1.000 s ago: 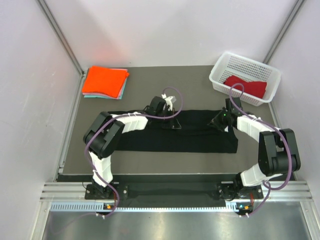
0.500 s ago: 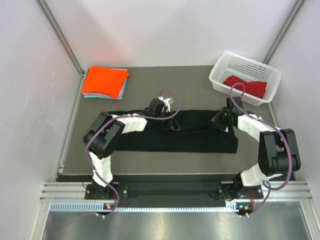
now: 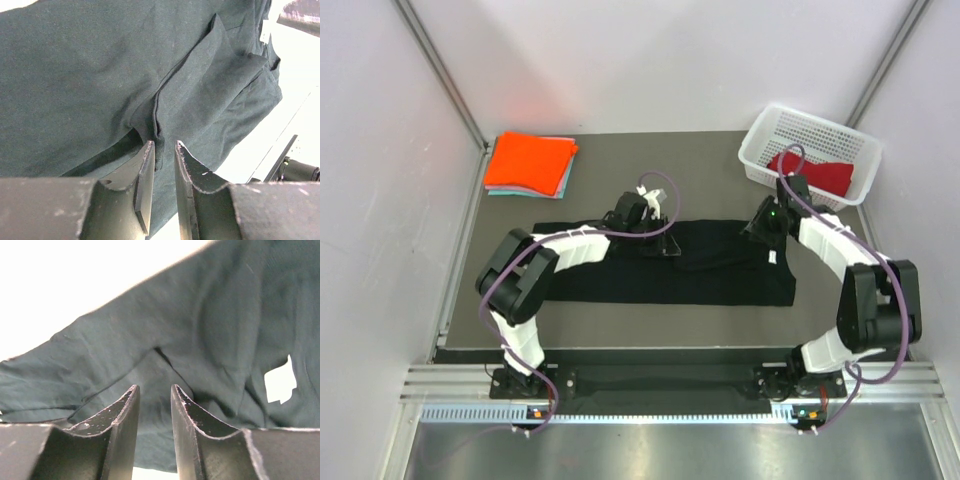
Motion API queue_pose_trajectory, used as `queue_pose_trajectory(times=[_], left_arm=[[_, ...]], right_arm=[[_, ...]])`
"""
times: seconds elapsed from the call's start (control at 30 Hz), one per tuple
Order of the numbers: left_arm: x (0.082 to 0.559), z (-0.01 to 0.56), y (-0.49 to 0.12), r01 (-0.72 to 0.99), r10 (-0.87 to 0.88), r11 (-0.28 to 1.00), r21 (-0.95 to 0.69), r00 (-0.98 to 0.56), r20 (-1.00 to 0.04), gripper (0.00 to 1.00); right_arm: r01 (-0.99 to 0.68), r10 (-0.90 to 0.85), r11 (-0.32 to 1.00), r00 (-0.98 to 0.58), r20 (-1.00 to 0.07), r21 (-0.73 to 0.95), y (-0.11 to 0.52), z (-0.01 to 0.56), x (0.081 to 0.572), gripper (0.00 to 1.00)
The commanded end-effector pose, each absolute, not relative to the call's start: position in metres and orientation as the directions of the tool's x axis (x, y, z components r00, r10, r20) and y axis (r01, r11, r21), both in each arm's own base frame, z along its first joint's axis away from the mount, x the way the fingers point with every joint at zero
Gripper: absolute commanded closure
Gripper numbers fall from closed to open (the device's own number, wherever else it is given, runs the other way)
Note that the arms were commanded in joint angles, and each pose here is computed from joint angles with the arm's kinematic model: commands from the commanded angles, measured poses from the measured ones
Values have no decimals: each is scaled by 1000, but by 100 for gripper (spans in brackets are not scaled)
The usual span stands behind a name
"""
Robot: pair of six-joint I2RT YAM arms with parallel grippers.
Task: Fold and stack the t-shirts
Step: Fold the tshirt
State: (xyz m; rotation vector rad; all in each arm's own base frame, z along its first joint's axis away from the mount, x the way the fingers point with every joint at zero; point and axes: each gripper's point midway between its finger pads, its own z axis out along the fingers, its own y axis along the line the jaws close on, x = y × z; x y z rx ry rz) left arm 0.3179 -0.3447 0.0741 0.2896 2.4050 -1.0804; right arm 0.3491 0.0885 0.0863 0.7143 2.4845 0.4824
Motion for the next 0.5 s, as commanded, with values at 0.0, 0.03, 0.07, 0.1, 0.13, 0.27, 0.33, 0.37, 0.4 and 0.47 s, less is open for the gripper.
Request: queue_pose_trajectory(times=[0.0, 0.03, 0.07, 0.1, 0.13, 0.27, 0.33, 0.37, 0.4, 0.47], left_arm=[[322, 86, -354, 423, 13, 636, -645, -842, -539, 73], [322, 84, -354, 422, 17, 638, -645, -844, -535, 73], [322, 84, -354, 424, 21, 636, -644, -844, -535, 73], [323, 84, -354, 425, 22, 635, -645, -845, -535, 72], [323, 82, -354, 425, 29, 636, -644, -847, -531, 72], [321, 77, -357, 428, 40, 630, -648, -852, -523, 72], [320, 74, -357, 425, 47, 627, -652, -857, -513, 72], [320, 74, -357, 428, 49, 626, -652, -856, -515, 72], [319, 73, -357, 428, 53, 626, -652, -857, -512, 72], [318, 71, -356, 426, 56, 627, -653, -860, -507, 74]], right_arm=[[283, 459, 862, -789, -409, 421, 89, 94, 369, 69], [241, 419, 881, -797, -434, 408, 89, 99, 376, 69], [192, 374, 895, -816, -441, 404, 94, 100, 377, 68], [128, 322, 901, -837, -443, 415, 103, 100, 381, 67], [52, 248, 919, -846, -472, 390, 105, 99, 382, 66], [-69, 141, 927, -848, -511, 369, 112, 95, 388, 58], [-96, 99, 930, -864, -493, 355, 111, 85, 391, 59], [-103, 85, 929, -875, -477, 355, 112, 81, 389, 60], [-106, 73, 926, -891, -448, 362, 114, 70, 389, 63], [-146, 38, 909, -903, -428, 390, 121, 63, 389, 66]])
